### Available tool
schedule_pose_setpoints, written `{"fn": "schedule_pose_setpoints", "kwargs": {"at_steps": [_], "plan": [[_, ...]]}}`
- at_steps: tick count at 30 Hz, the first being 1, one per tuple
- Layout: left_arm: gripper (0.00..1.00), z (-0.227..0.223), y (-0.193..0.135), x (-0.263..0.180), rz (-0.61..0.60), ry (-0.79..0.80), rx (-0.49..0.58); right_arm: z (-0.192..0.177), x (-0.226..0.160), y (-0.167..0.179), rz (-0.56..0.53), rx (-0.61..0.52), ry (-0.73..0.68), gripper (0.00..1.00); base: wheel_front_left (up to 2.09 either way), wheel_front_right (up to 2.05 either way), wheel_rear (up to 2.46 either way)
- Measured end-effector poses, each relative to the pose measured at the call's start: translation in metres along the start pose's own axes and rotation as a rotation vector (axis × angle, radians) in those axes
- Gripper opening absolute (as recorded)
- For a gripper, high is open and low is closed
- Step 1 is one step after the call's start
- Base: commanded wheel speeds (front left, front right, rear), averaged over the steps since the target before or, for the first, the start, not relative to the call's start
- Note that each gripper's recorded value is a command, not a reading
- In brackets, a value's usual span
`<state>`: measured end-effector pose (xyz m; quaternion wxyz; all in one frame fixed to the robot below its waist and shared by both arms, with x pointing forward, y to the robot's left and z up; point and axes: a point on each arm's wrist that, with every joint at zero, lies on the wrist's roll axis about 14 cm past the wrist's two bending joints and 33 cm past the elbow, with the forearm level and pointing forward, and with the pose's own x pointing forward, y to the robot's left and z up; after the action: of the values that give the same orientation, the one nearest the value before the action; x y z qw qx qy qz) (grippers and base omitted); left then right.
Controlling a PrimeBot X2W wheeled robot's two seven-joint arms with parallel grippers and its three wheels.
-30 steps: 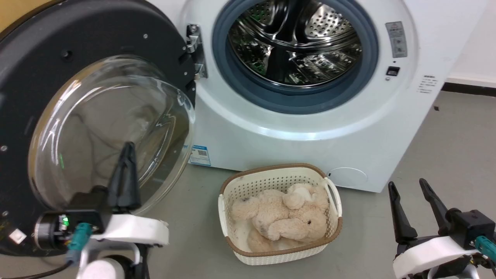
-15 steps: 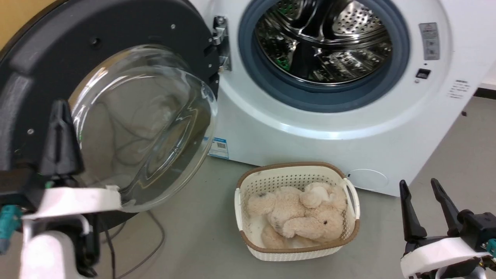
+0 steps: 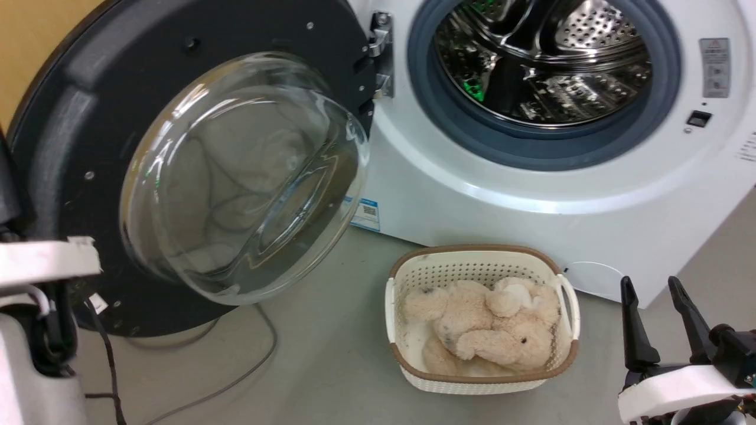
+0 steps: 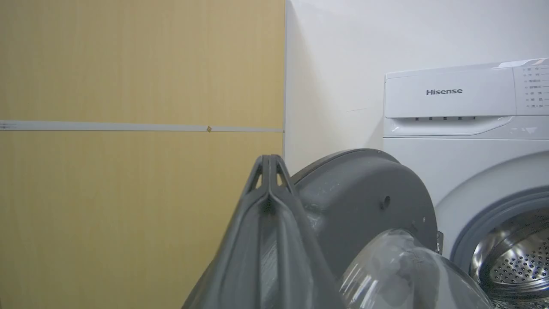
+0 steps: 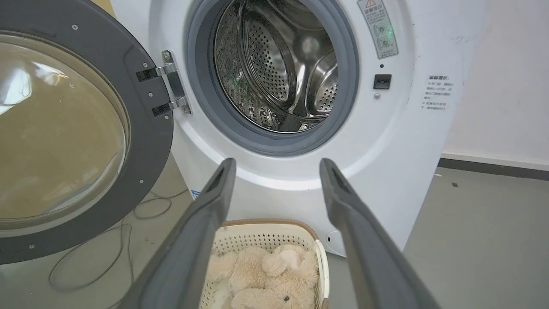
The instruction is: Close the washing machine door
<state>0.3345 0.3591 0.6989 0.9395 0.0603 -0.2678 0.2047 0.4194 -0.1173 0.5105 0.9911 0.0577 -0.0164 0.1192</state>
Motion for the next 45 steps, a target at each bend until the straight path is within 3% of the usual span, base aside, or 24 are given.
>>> {"fn": "schedule_pose_setpoints", "kwargs": {"at_steps": [13,21,33,45], "plan": [[0.0,-0.01,0.069,0.028,0.118,0.065,-0.058,-0.013,0.014,0.007,0.019,0.022,0.015,1.0,0.0,0.0,0.0],[0.0,-0.044,0.104,0.042,0.203,0.284,-0.224,-0.025,0.017,0.003,0.007,0.039,0.035,1.0,0.0,0.0,0.0],[0.0,-0.095,0.103,0.031,0.195,0.657,-0.453,-0.035,0.03,0.001,0.0,0.061,0.036,1.0,0.0,0.0,0.0],[0.0,-0.109,0.07,-0.006,0.041,0.896,-0.658,-0.038,0.034,-0.004,-0.023,0.091,0.023,1.0,0.0,0.0,0.0]]}}
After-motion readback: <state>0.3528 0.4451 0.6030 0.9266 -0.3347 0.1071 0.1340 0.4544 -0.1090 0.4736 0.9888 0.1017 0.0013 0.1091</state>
